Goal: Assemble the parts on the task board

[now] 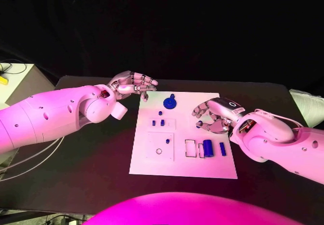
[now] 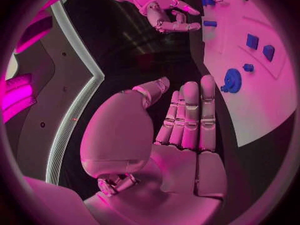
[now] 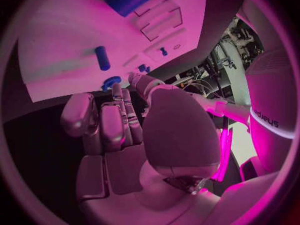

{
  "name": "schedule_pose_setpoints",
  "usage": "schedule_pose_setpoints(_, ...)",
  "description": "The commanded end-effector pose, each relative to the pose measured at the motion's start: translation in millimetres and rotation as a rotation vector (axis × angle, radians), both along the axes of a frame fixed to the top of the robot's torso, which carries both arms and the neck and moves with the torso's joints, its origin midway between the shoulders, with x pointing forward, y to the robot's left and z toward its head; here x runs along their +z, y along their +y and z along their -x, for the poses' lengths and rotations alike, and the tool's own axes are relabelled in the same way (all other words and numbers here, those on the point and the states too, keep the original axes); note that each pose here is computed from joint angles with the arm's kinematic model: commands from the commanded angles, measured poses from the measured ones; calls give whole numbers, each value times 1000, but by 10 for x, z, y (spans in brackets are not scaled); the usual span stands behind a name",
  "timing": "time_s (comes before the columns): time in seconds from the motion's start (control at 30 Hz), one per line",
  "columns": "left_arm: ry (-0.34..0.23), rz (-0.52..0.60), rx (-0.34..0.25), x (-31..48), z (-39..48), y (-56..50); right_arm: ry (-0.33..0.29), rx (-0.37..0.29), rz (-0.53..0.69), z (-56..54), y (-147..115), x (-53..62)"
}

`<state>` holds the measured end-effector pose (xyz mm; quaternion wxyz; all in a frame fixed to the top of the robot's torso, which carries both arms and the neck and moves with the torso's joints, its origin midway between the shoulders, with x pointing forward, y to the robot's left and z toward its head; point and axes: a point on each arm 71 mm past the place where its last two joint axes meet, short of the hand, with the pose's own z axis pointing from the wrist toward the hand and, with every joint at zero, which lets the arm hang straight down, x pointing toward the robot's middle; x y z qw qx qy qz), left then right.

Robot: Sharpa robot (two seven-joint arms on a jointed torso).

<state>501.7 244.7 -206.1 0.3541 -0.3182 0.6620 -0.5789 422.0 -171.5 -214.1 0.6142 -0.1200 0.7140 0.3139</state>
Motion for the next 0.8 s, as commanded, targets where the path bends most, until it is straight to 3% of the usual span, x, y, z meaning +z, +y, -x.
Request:
schedule_pose_setpoints(0.03, 7, 18, -18, -11, 14, -25, 99, 42, 22, -29, -76, -33)
schedule_pose_setpoints(0.33, 11, 19, -18, -27, 23, -16, 63, 5, 124, -175, -240, -80)
schedule_pose_setpoints(0.8, 13, 19, -16, -32, 26, -5, 39, -8, 169, -200, -113, -204)
